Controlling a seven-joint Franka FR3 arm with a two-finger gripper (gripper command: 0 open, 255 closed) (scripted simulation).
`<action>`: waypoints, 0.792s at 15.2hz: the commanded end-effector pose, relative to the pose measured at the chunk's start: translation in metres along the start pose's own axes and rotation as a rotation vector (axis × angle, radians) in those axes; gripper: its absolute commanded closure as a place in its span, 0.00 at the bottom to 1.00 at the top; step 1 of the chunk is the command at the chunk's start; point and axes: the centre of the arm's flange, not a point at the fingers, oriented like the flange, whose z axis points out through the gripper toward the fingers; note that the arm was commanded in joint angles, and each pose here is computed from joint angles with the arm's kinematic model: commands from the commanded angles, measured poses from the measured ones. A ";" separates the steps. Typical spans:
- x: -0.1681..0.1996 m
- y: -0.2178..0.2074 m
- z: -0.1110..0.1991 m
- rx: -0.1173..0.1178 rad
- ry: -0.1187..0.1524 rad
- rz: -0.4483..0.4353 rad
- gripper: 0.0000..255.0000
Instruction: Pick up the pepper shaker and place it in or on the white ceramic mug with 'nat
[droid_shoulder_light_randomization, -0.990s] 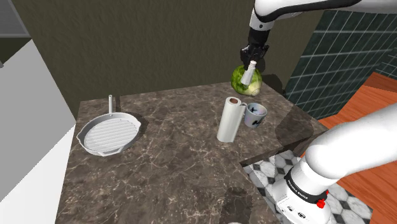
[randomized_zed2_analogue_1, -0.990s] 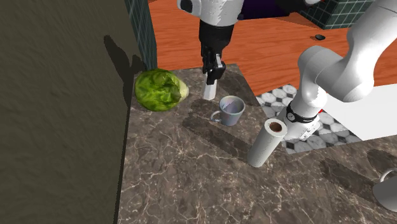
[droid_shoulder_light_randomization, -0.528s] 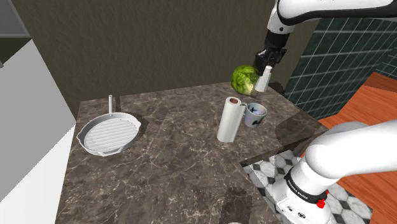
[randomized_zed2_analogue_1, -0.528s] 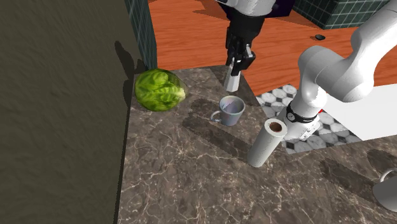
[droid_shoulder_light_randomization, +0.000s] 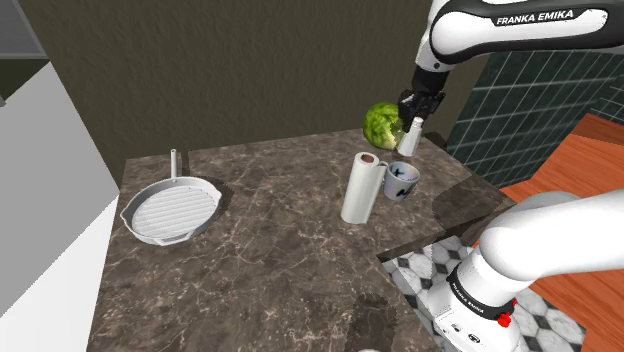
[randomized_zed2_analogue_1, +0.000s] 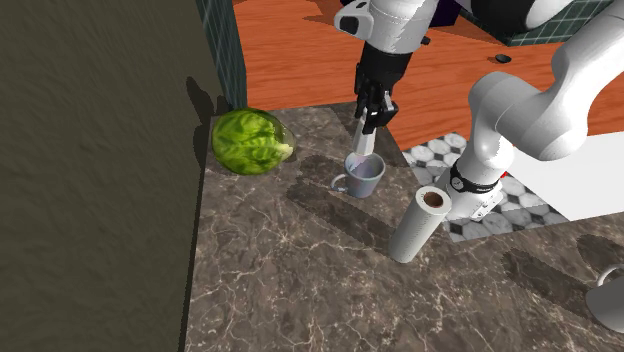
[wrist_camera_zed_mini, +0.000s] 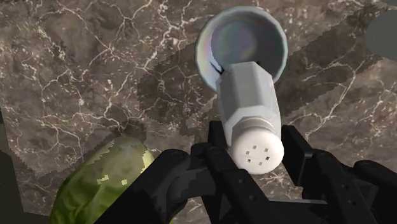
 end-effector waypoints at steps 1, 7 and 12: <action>0.000 -0.001 0.011 0.000 0.000 0.000 1.00; -0.002 -0.004 0.043 0.000 0.000 0.000 1.00; -0.002 -0.006 0.059 0.000 0.000 0.000 1.00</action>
